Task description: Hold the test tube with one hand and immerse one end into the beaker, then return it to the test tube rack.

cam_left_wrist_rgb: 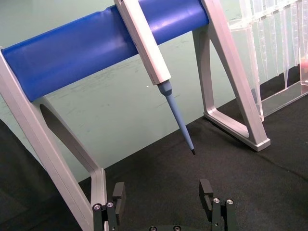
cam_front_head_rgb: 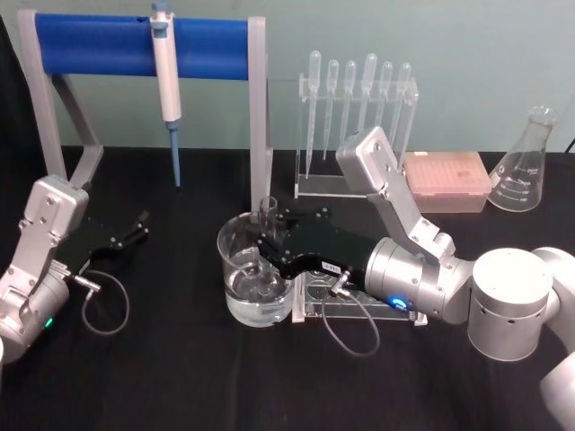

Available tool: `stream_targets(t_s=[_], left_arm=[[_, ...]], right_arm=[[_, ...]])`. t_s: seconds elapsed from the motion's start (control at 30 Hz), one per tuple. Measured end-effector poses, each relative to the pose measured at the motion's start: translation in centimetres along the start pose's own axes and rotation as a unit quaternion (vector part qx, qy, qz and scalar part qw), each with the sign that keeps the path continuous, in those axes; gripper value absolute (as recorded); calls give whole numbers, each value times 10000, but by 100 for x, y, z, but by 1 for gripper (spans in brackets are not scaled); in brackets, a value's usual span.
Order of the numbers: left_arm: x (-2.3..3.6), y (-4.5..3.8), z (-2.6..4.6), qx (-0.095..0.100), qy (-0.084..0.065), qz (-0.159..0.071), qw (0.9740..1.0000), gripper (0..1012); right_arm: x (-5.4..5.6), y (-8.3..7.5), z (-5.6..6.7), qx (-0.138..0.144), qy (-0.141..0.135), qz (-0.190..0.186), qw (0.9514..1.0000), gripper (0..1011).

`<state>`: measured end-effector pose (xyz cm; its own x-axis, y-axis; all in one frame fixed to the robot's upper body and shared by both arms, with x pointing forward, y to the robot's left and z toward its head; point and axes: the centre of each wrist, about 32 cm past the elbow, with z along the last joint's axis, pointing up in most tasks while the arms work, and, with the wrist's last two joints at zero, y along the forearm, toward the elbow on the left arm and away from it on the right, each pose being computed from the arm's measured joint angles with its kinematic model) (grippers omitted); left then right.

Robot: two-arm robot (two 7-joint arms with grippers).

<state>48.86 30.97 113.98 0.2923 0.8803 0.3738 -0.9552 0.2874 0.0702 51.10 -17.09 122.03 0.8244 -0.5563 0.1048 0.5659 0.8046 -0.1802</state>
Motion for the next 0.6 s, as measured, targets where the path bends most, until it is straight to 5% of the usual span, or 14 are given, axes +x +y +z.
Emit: stream_targets(t_s=[0.6], left_arm=[[0,0,0,0,0,0,10000,1000]], right_arm=[[3,-3,-8,5,1,8,10000,225]])
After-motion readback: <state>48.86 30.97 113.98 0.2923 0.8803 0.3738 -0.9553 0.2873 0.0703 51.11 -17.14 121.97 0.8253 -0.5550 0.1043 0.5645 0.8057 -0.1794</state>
